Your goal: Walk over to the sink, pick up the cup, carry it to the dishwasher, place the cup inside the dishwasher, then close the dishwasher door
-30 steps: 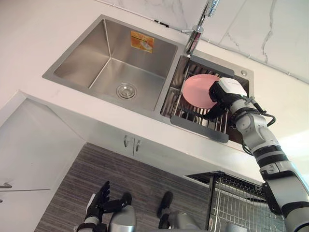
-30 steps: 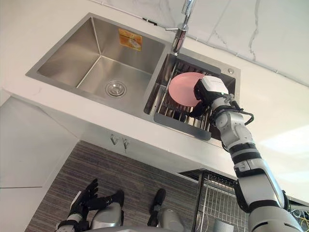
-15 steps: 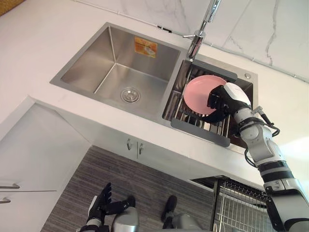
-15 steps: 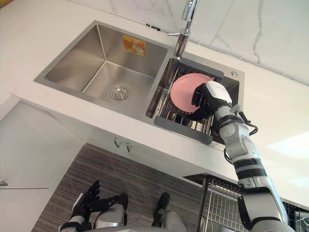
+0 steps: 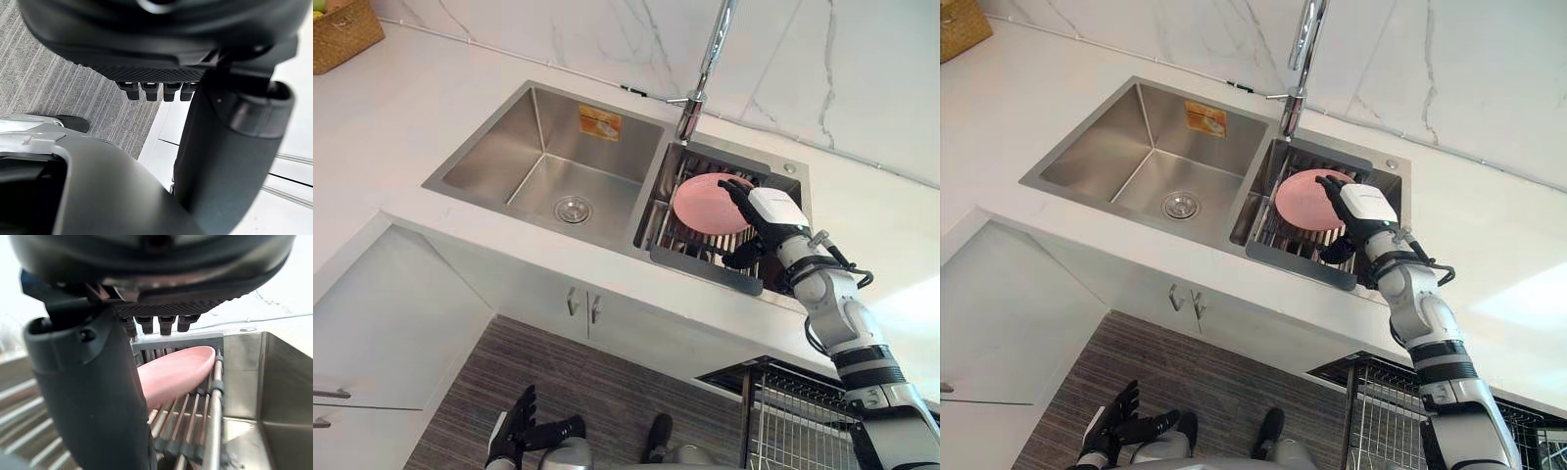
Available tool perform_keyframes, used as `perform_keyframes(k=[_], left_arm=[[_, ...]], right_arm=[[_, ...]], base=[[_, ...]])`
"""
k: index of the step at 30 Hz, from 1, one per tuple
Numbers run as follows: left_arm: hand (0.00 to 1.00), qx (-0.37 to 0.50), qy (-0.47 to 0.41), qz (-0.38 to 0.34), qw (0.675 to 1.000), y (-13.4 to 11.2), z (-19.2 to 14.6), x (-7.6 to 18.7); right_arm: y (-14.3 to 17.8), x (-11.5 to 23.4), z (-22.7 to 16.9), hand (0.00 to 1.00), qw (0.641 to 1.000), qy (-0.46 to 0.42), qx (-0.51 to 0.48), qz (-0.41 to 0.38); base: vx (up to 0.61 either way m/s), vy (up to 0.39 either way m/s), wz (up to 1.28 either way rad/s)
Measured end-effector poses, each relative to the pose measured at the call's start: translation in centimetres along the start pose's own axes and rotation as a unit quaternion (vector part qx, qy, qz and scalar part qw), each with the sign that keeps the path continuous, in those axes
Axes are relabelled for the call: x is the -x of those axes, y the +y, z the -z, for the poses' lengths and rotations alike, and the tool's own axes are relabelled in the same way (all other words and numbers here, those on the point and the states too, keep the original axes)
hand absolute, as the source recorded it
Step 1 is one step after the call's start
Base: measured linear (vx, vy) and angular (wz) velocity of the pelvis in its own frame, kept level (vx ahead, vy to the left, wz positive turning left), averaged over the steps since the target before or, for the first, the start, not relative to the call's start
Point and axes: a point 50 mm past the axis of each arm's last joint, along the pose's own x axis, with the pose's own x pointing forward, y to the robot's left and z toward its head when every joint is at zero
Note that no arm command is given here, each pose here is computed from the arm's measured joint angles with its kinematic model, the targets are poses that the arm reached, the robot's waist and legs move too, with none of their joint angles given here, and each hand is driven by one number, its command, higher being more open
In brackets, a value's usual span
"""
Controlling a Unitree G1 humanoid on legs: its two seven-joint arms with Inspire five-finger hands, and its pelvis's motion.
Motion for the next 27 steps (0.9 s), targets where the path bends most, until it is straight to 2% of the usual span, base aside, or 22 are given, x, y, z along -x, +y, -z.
perform_keyframes(k=[15, 27], left_arm=[[1.00, -0.005, 0.009, -0.001, 1.000, 0.1, 0.6, 0.4], [1.00, -0.005, 0.010, -0.001, 1.000, 0.1, 0.6, 0.4]], right_arm=[[0.1, 0.1, 0.0, 1.00, 0.995, -0.005, 0.089, 0.039], [1.2, -0.4, 1.7, 1.00, 0.994, 0.036, 0.096, 0.032]], base=[[0.01, 0.001, 0.00], [0.01, -0.001, 0.05]])
